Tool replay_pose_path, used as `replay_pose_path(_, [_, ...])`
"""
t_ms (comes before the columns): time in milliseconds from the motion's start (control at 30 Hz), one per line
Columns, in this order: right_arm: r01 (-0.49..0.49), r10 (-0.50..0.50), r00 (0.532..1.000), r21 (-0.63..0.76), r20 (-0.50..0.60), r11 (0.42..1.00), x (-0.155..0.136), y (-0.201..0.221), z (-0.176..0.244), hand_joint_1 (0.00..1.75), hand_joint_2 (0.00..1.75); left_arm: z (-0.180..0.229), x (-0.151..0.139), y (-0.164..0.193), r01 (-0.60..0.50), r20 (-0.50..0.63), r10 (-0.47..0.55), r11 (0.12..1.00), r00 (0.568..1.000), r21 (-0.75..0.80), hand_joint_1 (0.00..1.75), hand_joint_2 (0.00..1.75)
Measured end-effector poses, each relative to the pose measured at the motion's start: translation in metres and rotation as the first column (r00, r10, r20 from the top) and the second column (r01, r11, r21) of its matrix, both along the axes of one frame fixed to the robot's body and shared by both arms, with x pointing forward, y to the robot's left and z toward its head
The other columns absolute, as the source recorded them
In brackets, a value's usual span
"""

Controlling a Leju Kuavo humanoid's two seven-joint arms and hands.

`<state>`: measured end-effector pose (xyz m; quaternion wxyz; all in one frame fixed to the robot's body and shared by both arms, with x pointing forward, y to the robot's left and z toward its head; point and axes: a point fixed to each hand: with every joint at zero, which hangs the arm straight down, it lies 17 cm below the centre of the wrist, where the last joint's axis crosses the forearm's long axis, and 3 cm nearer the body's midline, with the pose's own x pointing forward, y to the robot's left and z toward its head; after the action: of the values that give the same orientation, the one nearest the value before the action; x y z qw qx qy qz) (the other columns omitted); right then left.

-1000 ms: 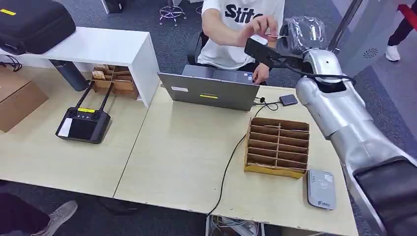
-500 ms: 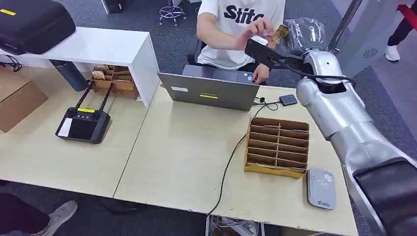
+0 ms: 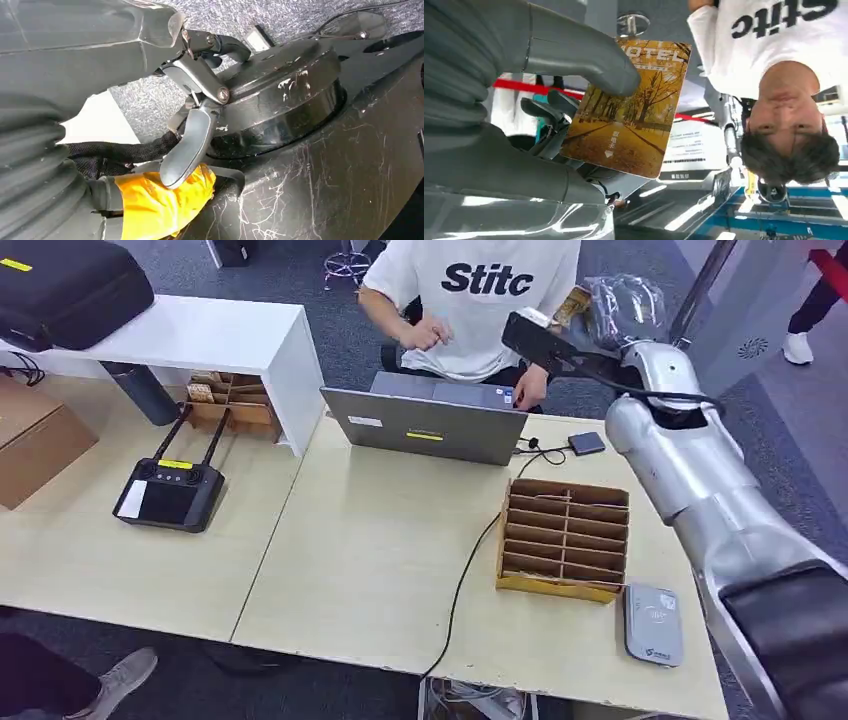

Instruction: Pass the card to the sensor for recognition and then transmit it.

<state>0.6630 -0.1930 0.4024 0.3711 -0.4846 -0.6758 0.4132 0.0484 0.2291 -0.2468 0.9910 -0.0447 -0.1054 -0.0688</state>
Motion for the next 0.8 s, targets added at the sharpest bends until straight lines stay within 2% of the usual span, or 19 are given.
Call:
replay_pose_path(167, [-0.066, 0.058, 0.997, 0.159, 0.054, 0.985, -0.009, -0.012, 0.017, 1.75, 1.75, 0.000, -0.001, 0.000, -0.004, 0.002, 0.004, 1.000, 1.000, 0.012, 0.00, 1.75])
replay_pose_path(367, [-0.087, 0.057, 0.990, 0.238, 0.130, 0.967, -0.020, -0.036, 0.033, 1.75, 1.75, 0.002, -0.005, -0.001, -0.017, -0.006, 0.017, 1.000, 1.000, 0.012, 0.00, 1.75])
replay_pose_path(467, [-0.105, 0.049, 0.978, 0.277, 0.205, 0.955, -0.038, -0.060, 0.036, 1.75, 1.75, 0.005, -0.010, -0.001, -0.048, -0.010, 0.048, 0.998, 0.999, 0.030, 0.00, 1.75])
replay_pose_path(800, [-0.050, -0.043, 0.954, 0.298, 0.298, 0.953, -0.100, -0.152, 0.006, 1.75, 1.75, 0.022, -0.020, -0.006, -0.141, -0.017, 0.142, 0.989, 0.990, 0.032, 0.00, 1.75])
